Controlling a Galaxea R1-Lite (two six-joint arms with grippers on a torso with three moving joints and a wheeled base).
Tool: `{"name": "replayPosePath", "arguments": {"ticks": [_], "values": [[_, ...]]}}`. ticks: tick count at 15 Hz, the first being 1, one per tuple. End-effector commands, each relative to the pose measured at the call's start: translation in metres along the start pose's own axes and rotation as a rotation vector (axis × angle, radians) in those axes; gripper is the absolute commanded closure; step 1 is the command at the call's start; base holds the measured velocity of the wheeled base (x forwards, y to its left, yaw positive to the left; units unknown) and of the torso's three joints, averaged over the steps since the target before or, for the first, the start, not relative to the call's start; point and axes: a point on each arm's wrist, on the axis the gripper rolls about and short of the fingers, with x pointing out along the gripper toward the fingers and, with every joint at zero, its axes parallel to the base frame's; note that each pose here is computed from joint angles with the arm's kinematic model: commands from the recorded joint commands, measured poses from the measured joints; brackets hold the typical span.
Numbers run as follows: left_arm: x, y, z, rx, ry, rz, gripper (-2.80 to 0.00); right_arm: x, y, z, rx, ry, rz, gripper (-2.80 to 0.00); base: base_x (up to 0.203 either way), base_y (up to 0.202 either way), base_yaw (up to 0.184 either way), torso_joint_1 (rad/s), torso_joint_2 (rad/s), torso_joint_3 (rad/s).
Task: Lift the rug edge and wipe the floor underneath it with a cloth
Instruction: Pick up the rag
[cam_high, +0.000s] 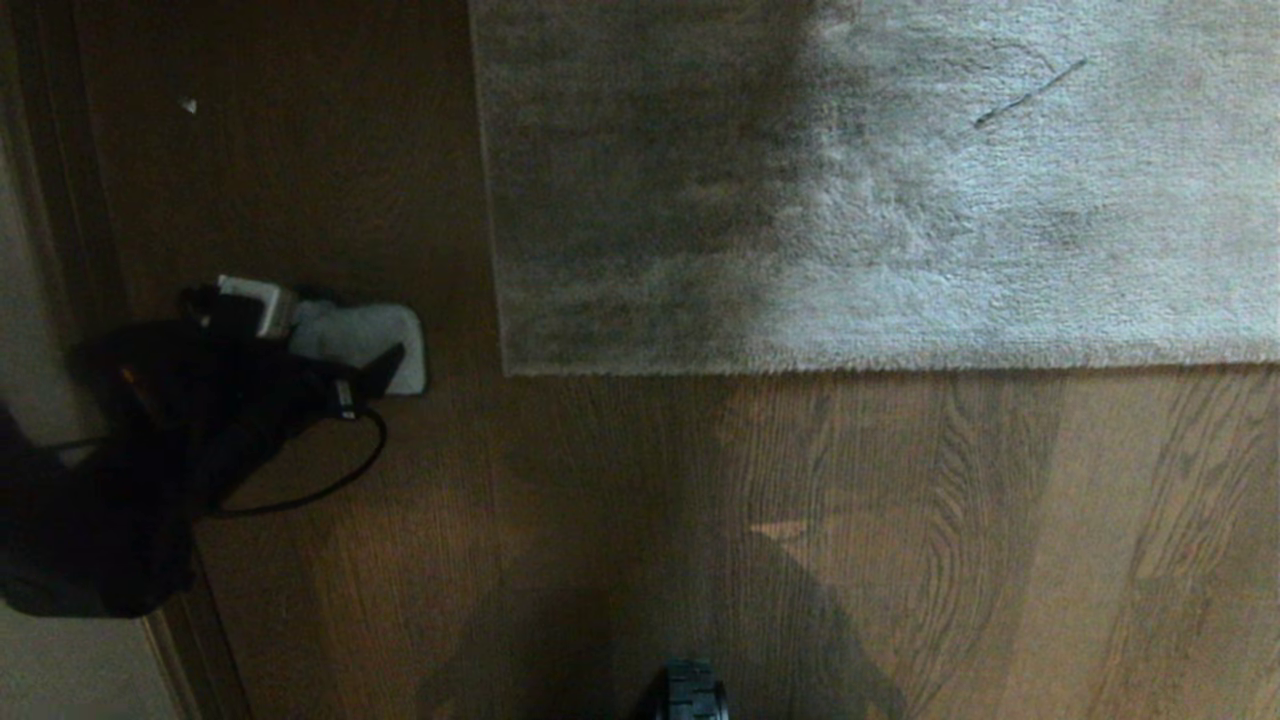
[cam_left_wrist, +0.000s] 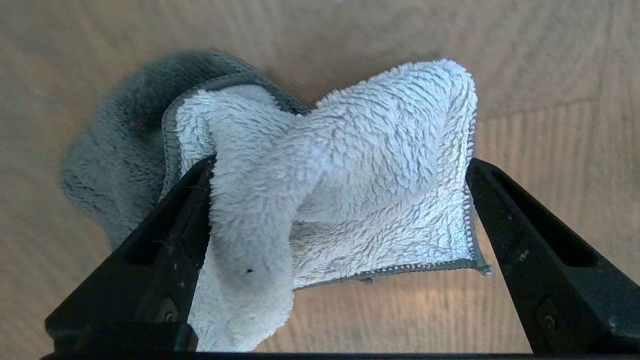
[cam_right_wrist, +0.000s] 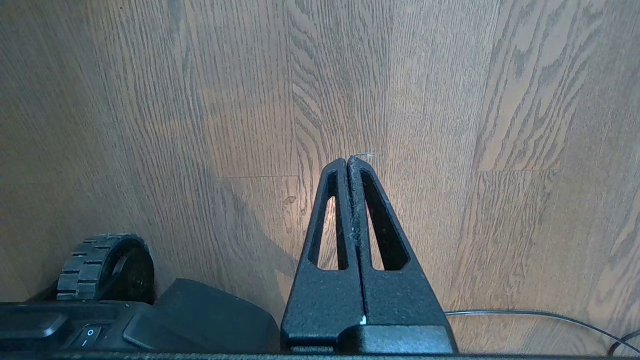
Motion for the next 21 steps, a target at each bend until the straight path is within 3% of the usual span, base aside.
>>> {"name": "replayPosePath", "arguments": {"ticks": [1,9,10,18,21], "values": [[0.0016,-0.0024,-0.0075,0.001,0.020,-0.008,-2.80,0.0000,0.0000,0.0000,0.000,0.000,0.000,0.00,0.000,0.000,0.000,0.000,0.00,0.000],[0.0076,0.0003,-0.0155,0.005,-0.027,0.017,-2.80,0.0000,0.0000,0.0000,0.000,0.000,0.000,0.00,0.000,0.000,0.000,0.000,0.00,0.000],[0.0070,0.0008,-0.0164,0.009,-0.023,0.019,0.00,0.0000,0.0000,0.0000,0.000,0.000,0.000,0.00,0.000,0.000,0.000,0.000,0.00,0.000],[0.0052,0.0019,-0.0135,0.008,-0.032,0.025,0.00,0.0000,0.0000,0.0000,0.002,0.000,0.000,0.00,0.000,0.000,0.000,0.000,0.00,0.000],[0.0045,0.0024,-0.0095,0.011,-0.072,0.034,0.00,0.0000,0.0000,0.0000,0.000,0.000,0.000,0.00,0.000,0.000,0.000,0.000,0.00,0.000]]}}
